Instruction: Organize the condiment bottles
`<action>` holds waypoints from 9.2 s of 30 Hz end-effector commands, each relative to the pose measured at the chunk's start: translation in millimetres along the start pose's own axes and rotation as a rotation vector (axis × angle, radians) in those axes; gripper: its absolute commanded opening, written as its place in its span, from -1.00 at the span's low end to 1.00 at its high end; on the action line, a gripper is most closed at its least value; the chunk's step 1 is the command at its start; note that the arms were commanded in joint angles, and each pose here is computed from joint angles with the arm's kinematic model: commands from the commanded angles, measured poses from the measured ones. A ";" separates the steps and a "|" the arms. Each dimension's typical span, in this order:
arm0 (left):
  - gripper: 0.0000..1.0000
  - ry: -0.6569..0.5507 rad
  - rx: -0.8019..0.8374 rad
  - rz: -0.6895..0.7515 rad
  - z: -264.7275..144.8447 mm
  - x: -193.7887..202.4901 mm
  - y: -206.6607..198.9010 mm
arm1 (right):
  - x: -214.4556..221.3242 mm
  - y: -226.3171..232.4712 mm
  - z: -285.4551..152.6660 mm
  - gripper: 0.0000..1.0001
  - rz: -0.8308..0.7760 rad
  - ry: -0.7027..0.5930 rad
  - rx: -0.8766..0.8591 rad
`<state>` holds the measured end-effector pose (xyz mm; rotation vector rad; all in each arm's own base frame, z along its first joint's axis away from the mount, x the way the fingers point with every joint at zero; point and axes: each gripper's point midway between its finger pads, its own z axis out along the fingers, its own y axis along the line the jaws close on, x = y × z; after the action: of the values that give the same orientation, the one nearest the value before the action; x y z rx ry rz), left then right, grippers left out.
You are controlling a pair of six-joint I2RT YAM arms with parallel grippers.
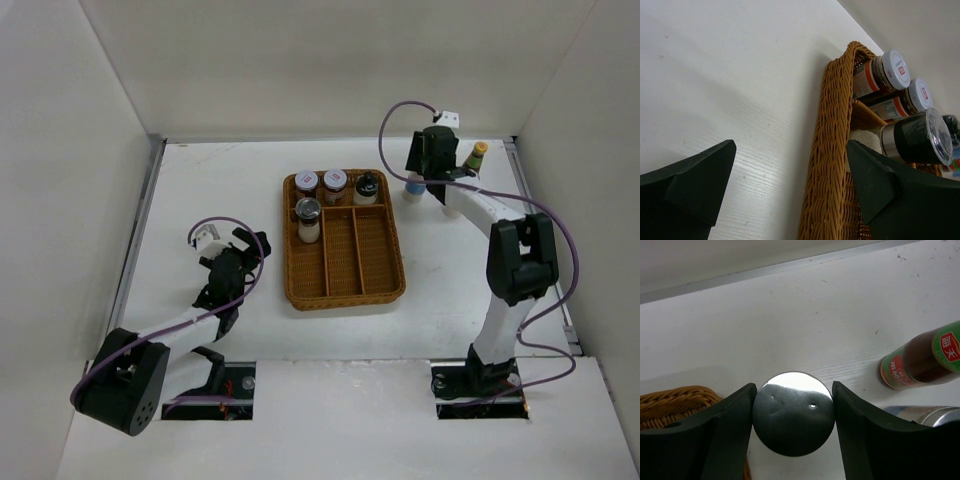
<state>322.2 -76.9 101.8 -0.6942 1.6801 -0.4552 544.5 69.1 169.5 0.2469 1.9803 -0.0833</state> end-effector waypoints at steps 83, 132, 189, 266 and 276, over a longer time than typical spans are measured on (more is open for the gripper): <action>0.91 0.008 0.091 -0.023 0.7 2.6 -28.7 | -10.2 -118.2 -33.3 1.00 0.135 -0.090 0.164; 0.91 0.005 0.081 -0.017 3.2 2.0 -26.7 | 141.4 170.5 -289.9 0.20 -0.231 0.014 -0.637; 0.91 0.050 0.099 -0.004 6.7 17.6 -32.8 | -93.6 -141.1 9.6 -0.11 0.073 -0.354 0.270; 1.00 -0.011 -0.180 0.095 8.4 -23.9 2.3 | 50.3 -83.5 -203.9 1.00 0.699 -0.409 -0.054; 1.00 0.008 -0.188 0.111 12.4 -21.0 -1.9 | 70.2 -61.2 -181.0 1.00 0.694 -0.303 -0.106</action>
<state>327.5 -61.4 98.4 -0.7254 1.8133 -0.2121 333.0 39.6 149.0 0.7838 1.5836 0.3002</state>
